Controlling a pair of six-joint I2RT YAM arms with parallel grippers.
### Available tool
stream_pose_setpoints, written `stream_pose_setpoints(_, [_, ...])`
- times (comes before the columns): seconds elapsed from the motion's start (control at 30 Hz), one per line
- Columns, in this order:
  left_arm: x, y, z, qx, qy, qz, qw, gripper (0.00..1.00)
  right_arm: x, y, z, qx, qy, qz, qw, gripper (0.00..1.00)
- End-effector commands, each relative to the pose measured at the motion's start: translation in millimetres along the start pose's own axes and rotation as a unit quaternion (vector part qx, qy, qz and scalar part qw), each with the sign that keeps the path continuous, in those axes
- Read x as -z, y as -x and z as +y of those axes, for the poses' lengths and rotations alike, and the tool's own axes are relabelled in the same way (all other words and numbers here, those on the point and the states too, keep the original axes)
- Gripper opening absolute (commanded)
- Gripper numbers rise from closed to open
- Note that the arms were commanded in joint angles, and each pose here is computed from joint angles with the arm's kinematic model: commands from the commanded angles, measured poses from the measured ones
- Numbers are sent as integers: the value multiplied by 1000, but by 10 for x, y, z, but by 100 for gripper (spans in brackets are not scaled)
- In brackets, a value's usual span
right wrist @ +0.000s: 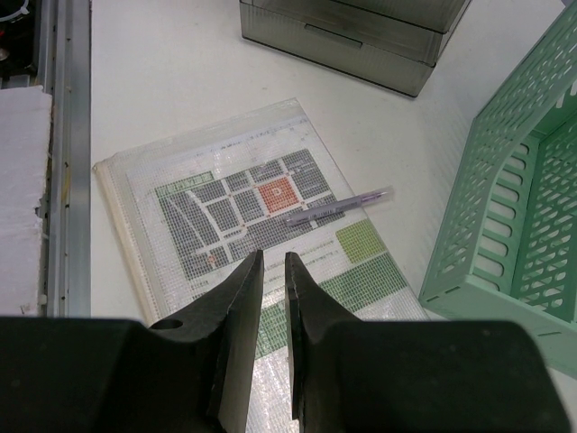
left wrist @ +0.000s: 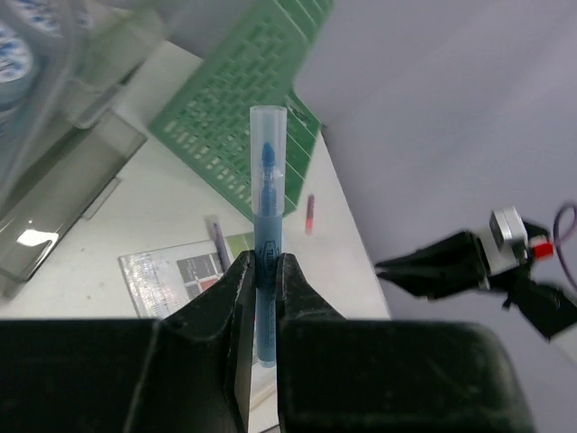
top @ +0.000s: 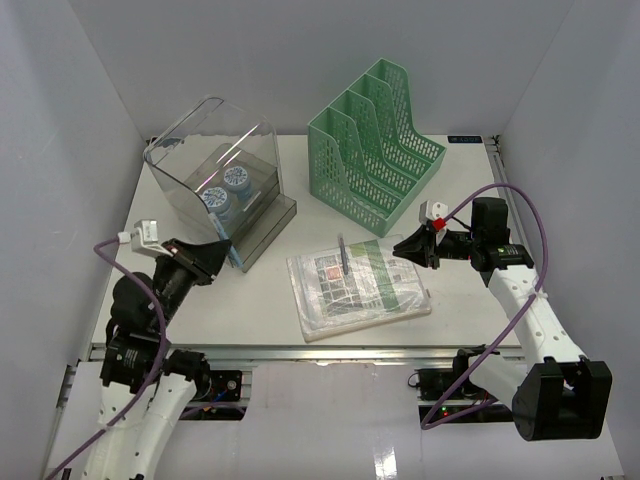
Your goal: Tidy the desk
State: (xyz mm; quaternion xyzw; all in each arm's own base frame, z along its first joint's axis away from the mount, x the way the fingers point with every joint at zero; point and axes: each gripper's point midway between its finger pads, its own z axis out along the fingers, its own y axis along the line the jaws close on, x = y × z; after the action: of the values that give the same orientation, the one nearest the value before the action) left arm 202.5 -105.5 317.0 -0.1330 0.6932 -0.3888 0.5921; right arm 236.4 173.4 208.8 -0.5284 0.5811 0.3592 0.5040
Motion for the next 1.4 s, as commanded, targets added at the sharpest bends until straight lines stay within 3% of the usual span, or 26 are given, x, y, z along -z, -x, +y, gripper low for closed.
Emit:
stream_pose_setpoints(0.0, [-91,-198,-633,-114,-189,106,969,0,-4,-18,-15,1,0,-3,1000,22])
stream_pose_setpoints(0.17, [-351,-398,-335,-153,-148,171,962,0,-9,-40,-26,-2,0,-1,1000,22])
stream_pose_setpoints(0.33, [-688,-688,402,-238,19,230,943,0,-15,-73,-40,-7,-1,3,1000,22])
stream_pose_setpoints(0.47, [-919,-929,599,-361,97,258,891,0,-19,-102,-48,-10,-3,7,1000,22])
stream_pose_setpoints(0.57, [-1100,-1063,911,-414,161,285,849,0,-20,-114,-60,-11,-4,9,1000,22])
stream_pose_setpoints(0.73, [-1331,-975,1276,-507,233,272,784,0,-7,-122,-73,-12,-8,10,1000,22])
stream_pose_setpoints(1.03, [-1643,-1026,1482,-566,253,275,735,3,-2,-114,-74,-14,-9,9,1000,24])
stream_pose_setpoints(1.13, [-1676,-1095,1580,-573,260,288,722,12,4,-107,-82,-12,-11,10,1000,24])
stream_pose_setpoints(1.37, [-1722,-1104,1674,-574,278,288,715,46,10,-107,-81,-12,-13,10,1000,28])
